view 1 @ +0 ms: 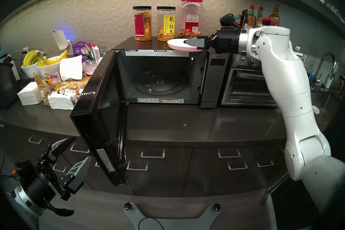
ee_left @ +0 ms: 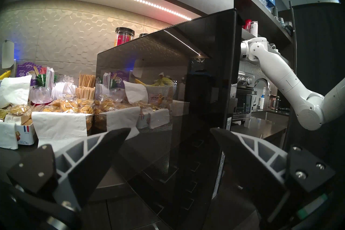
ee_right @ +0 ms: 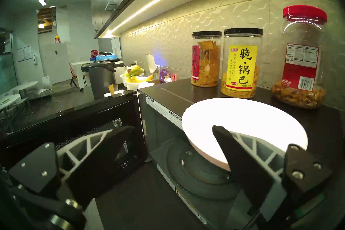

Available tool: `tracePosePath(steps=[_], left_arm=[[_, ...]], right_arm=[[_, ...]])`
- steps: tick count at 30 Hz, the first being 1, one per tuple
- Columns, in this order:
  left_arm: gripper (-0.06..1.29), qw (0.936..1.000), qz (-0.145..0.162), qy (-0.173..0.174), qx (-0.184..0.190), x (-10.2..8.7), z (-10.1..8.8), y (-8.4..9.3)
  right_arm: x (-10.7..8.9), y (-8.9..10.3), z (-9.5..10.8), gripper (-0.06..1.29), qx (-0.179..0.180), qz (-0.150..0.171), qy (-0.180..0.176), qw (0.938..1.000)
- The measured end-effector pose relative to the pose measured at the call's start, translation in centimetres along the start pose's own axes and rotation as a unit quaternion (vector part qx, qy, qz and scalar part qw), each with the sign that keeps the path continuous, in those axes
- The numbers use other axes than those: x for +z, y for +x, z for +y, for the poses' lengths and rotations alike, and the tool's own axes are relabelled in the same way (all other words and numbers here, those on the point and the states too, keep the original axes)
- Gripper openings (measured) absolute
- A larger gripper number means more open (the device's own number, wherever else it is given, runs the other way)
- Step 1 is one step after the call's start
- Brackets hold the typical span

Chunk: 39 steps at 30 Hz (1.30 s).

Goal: Open the microwave, put the plate inside, and close the door

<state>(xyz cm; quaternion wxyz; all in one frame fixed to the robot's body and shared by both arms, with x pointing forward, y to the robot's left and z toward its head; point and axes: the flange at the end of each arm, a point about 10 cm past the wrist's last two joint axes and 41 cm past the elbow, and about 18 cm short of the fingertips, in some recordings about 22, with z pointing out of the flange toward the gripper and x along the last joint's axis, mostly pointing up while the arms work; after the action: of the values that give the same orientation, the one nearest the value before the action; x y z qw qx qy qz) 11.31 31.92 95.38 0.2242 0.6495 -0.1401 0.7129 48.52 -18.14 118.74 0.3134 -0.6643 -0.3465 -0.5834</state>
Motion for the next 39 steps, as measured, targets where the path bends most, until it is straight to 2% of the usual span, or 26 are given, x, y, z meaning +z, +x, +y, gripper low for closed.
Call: tracePosePath(steps=[10,15,27,39], left_arm=[[1.27,1.0000,0.000,0.000,0.000,0.0,0.0,0.0],[1.27,1.0000,0.000,0.000,0.000,0.0,0.0,0.0],[1.27,1.0000,0.000,0.000,0.000,0.0,0.0,0.0],[1.27,1.0000,0.000,0.000,0.000,0.0,0.0,0.0]], right_arm=[[-0.2,2.5,0.9,1.22,-0.001,-0.006,-0.002,1.0000],[0.0,3.2,1.2,1.22,-0.004,-0.016,-0.002,0.9999],[0.8,4.0,2.0,1.22,-0.027,-0.061,0.003,0.9977],[0.7,4.9,3.9,1.22,-0.046,-0.106,-0.039,0.9925]])
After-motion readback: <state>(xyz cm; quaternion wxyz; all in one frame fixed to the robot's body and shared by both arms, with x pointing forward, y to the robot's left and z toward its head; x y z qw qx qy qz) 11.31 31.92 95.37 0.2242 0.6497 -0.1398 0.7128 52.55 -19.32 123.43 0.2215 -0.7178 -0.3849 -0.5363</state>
